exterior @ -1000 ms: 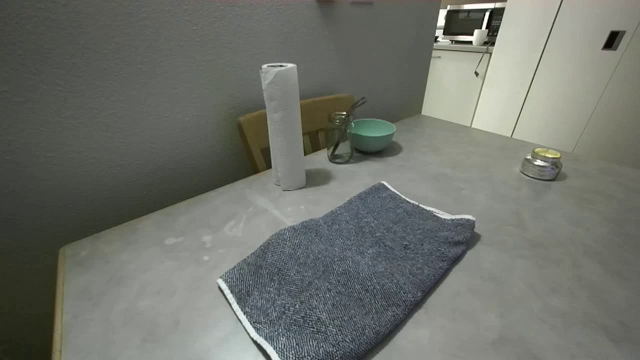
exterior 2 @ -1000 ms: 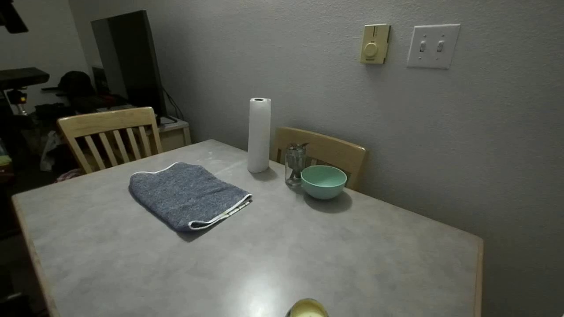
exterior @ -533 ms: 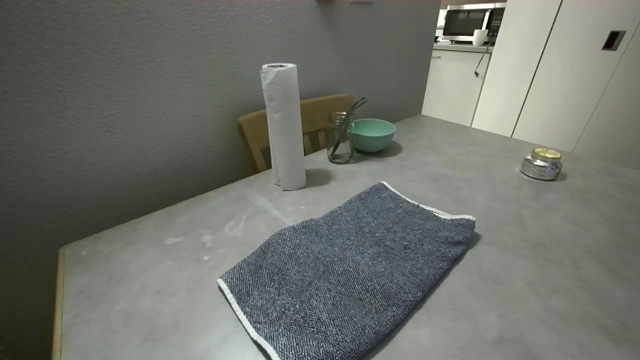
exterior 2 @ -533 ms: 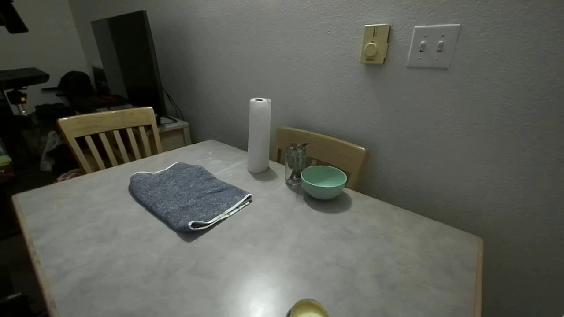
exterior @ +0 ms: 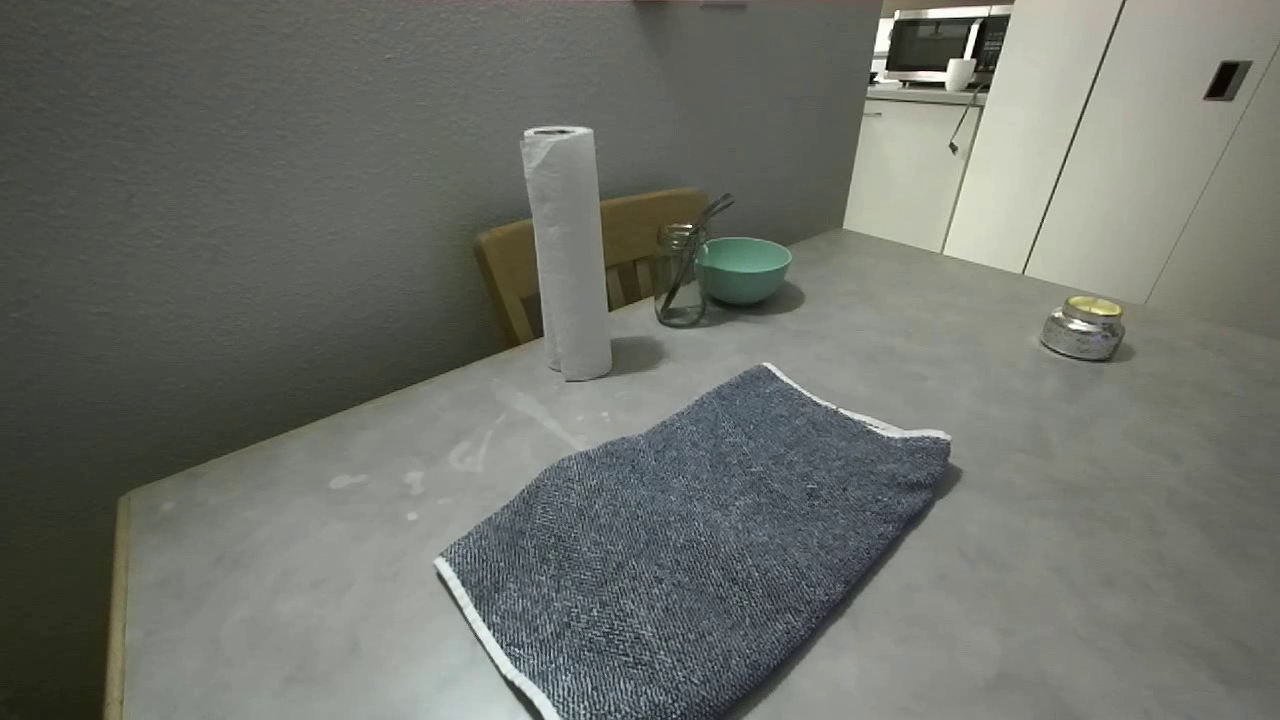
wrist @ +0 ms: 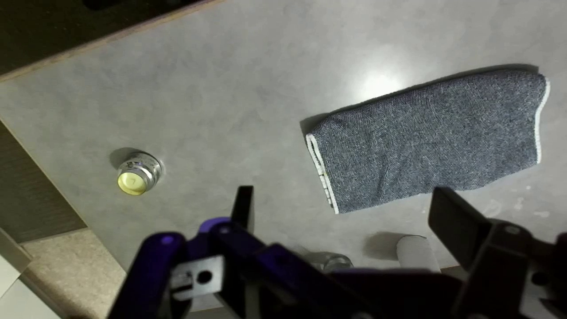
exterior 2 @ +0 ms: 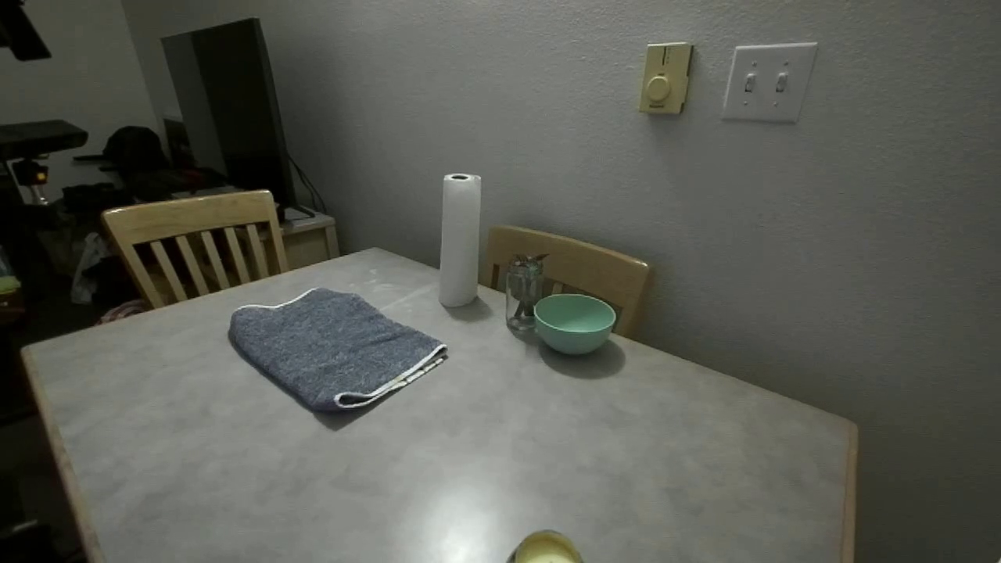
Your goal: Fold the cloth on the table
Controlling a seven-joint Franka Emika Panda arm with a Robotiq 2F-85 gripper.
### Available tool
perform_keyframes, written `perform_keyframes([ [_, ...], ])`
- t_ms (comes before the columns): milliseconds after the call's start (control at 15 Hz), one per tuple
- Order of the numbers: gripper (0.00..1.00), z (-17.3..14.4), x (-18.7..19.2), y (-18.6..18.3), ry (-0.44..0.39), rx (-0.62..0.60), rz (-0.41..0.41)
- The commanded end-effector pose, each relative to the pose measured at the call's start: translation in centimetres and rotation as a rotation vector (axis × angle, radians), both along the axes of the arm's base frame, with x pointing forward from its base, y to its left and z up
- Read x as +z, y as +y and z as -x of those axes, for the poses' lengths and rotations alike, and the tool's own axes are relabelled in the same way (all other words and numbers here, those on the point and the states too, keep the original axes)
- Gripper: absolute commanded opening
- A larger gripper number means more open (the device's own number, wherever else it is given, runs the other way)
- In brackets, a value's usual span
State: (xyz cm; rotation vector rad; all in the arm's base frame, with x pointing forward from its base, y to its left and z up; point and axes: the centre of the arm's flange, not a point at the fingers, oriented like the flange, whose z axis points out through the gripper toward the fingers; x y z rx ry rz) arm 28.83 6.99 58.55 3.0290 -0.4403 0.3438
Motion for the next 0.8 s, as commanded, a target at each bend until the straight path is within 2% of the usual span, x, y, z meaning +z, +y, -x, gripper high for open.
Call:
perform_keyframes([
  [0,1.00,-1.0,-2.3,-1.1,0.070,-0.036,-0.004],
  [267,1.00,-1.7,-6.7,-1.6,0.197,-0.051,-0.010],
  [400,1.00,-2.0,-8.9,-1.6,0.281,-0.017,-0.018],
  [467,1.00,-1.3,-7.1,-1.4,0.194,-0.034,0.004],
  [533,1.00,-1.5,-7.8,-1.5,0.212,-0.034,0.005],
  [733,1.00,-1.4,-7.3,-1.4,0.198,-0.034,0.005],
])
